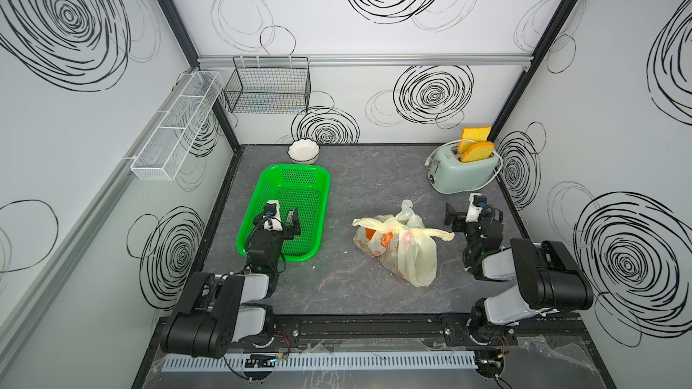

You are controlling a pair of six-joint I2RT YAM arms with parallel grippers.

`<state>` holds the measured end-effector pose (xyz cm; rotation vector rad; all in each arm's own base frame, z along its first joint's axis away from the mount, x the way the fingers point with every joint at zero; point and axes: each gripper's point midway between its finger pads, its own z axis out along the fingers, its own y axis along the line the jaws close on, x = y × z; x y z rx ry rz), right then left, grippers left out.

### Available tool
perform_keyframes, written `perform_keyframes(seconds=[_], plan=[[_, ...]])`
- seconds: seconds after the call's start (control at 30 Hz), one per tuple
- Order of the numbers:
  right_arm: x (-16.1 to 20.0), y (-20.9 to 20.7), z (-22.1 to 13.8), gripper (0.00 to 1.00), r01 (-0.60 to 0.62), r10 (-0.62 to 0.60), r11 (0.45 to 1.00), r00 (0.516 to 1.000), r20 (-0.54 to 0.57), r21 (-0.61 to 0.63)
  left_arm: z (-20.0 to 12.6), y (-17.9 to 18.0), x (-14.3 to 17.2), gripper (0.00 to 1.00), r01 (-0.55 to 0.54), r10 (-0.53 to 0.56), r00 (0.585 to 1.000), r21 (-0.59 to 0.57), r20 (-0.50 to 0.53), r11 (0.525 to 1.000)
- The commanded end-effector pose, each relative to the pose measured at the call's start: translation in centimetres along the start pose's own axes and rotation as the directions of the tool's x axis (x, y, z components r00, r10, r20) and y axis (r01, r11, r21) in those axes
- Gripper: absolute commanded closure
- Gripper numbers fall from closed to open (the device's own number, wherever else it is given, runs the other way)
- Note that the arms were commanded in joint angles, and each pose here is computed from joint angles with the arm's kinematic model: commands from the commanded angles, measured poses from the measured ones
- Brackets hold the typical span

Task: Place the pineapple into a plastic bag & tie a knot
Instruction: Reset both arms

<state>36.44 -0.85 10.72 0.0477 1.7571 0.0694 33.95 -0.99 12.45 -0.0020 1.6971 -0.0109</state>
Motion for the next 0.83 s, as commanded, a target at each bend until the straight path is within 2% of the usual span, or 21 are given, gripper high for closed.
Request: perform_keyframes(seconds=[0.0, 0.07, 0.13, 0.23, 0.4, 0.6, 0.8], plan=[[-1.7, 0.3, 0.1, 0.01, 0.024, -0.023, 1.000, 0.998, 0.063, -0.012, 0.7, -0.5, -3.2, 0.03, -0.016, 0.010, 0.990, 0.039, 0.141, 0.999], [-1.8, 0.3, 0.1, 0.01, 0.023, -0.022, 1.000, 0.998, 0.064, -0.016, 1.5, 0.2, -2.9, 0.03, 0.009, -0.011, 0.994, 0.015, 0.113, 1.000], [-1.7, 0.2, 0.1, 0.01, 0.022, -0.021, 1.000, 0.998, 0.060, -0.014, 2.1, 1.6, -2.8, 0.03, 0.045, -0.039, 0.995, -0.071, 0.095, 0.996], [-1.7, 0.3, 0.2, 0.01, 0.022, -0.021, 1.000, 0.998, 0.059, -0.013, 2.1, 1.7, -2.7, 0.03, 0.017, -0.004, 0.996, -0.149, 0.086, 0.989], [-1.7, 0.2, 0.2, 0.01, 0.022, -0.021, 1.000, 0.998, 0.059, -0.013, 2.0, 1.1, -2.8, 0.03, -0.001, 0.014, 0.996, -0.143, 0.090, 0.990], [-1.7, 0.2, 0.3, 0.01, 0.022, -0.021, 1.000, 0.998, 0.056, -0.010, 3.1, 1.2, -2.3, 0.03, 0.012, -0.008, 0.999, -0.091, 0.047, 0.996], [-1.7, 0.3, 0.3, 0.01, 0.037, -0.038, 0.999, 0.998, 0.056, 0.018, 2.6, 0.8, -2.6, 0.03, 0.006, -0.001, 0.998, -0.071, 0.068, 0.997]])
